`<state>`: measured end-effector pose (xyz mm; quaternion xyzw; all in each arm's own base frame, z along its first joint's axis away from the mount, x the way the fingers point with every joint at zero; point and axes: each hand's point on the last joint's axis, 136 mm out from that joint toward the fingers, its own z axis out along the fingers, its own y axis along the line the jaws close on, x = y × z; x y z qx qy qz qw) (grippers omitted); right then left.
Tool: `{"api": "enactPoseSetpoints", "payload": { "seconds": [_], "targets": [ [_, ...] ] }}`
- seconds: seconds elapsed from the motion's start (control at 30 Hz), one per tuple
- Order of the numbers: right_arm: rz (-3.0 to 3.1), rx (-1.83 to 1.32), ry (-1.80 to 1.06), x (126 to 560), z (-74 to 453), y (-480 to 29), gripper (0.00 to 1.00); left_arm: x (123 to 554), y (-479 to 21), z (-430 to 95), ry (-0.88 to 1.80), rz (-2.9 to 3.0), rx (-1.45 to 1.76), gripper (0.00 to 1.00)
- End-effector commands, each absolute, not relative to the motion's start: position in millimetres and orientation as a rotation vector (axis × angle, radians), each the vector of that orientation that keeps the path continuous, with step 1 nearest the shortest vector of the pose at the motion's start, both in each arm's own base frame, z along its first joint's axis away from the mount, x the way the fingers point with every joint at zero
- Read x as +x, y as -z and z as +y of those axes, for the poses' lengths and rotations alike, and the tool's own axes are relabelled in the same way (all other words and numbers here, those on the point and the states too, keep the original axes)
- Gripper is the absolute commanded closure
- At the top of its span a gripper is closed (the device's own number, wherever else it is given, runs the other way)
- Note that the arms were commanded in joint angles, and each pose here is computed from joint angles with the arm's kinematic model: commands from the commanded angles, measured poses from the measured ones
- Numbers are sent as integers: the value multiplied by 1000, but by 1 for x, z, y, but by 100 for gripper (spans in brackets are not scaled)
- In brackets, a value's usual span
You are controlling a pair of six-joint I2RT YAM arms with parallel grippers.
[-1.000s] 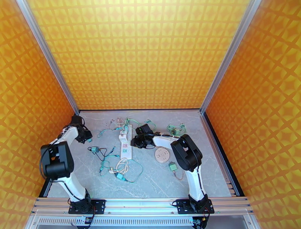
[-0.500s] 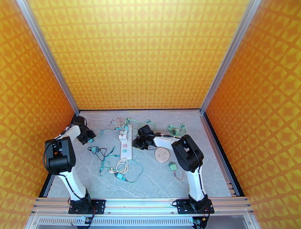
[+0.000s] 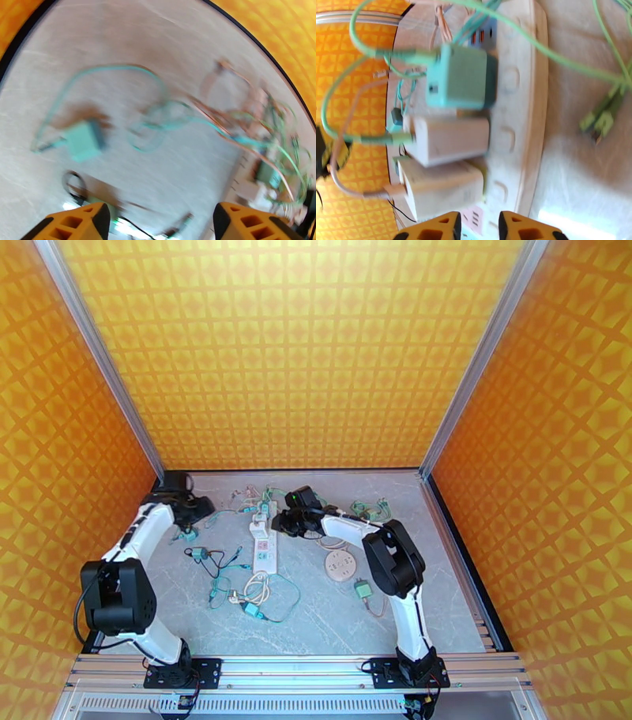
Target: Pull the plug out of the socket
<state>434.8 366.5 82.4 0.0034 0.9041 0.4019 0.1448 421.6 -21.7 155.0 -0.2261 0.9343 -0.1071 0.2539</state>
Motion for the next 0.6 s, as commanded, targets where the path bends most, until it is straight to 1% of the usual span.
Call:
{"api": "enactPoseSetpoints", "payload": {
  "seconds": [0.0, 0.23, 0.4, 0.57],
  "targets": [
    [2618, 16, -1227, 446, 371, -72, 69, 410, -154, -49, 316, 2563, -595, 29],
    [2659, 19, -1299, 444, 380, -51, 71, 392, -160, -87, 355, 2553, -534, 29],
    [2694, 11, -1287, 432, 374, -36, 71, 382, -151, -109, 378, 2573, -469, 30],
    [2728, 26, -1260, 427, 368, -21, 73, 377, -136, -133, 394, 2592, -373, 31]
  ]
}}
